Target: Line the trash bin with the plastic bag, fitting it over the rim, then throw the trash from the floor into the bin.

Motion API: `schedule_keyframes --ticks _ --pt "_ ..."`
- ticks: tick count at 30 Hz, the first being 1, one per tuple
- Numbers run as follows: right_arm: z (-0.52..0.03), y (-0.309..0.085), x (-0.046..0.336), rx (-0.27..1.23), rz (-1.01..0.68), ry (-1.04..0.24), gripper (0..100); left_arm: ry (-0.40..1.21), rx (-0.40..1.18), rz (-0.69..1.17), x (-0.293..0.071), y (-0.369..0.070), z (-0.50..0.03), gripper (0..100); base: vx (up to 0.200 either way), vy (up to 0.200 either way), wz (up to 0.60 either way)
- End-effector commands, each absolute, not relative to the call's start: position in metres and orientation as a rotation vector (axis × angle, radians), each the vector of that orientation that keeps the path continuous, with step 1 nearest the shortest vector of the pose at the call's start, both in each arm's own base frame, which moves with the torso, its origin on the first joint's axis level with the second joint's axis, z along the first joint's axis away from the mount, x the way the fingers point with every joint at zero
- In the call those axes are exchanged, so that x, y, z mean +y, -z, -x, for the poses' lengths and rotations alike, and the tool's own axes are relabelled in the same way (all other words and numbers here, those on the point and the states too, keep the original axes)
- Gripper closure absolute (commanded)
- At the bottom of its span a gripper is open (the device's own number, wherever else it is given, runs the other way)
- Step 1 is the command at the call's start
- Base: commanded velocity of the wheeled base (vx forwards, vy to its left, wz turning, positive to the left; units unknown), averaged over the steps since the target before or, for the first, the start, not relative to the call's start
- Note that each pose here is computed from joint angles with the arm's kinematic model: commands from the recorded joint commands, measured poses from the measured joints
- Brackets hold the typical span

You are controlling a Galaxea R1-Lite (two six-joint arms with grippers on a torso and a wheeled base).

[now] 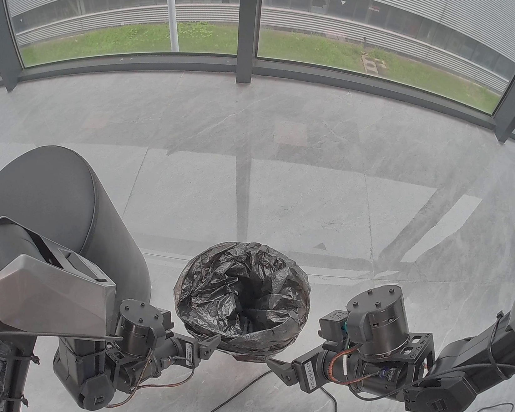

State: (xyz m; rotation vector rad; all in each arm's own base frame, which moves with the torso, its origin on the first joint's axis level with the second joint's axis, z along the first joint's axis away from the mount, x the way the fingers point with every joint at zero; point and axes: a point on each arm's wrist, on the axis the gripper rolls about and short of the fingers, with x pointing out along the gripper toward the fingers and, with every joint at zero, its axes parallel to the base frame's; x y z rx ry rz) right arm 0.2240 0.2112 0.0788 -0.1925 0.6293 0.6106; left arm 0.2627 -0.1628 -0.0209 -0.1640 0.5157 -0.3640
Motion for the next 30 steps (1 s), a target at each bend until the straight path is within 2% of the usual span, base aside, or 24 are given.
schedule_keyframes --ticks 1,13,30 --pt "-0.224 -0.078 0.211 0.630 0.193 -0.611 0 0.360 0.512 0.167 -0.166 0.028 -0.270 0 0.000 0.000 0.00" --pt "-0.224 -0.079 0.211 0.629 0.191 -0.611 0 0.343 0.514 0.168 -0.170 0.038 -0.277 0 0.000 0.000 0.00" --pt "-0.223 -0.078 0.211 0.633 0.194 -0.612 0 0.331 0.602 0.131 -0.163 0.054 -0.262 0 0.000 0.000 0.00"
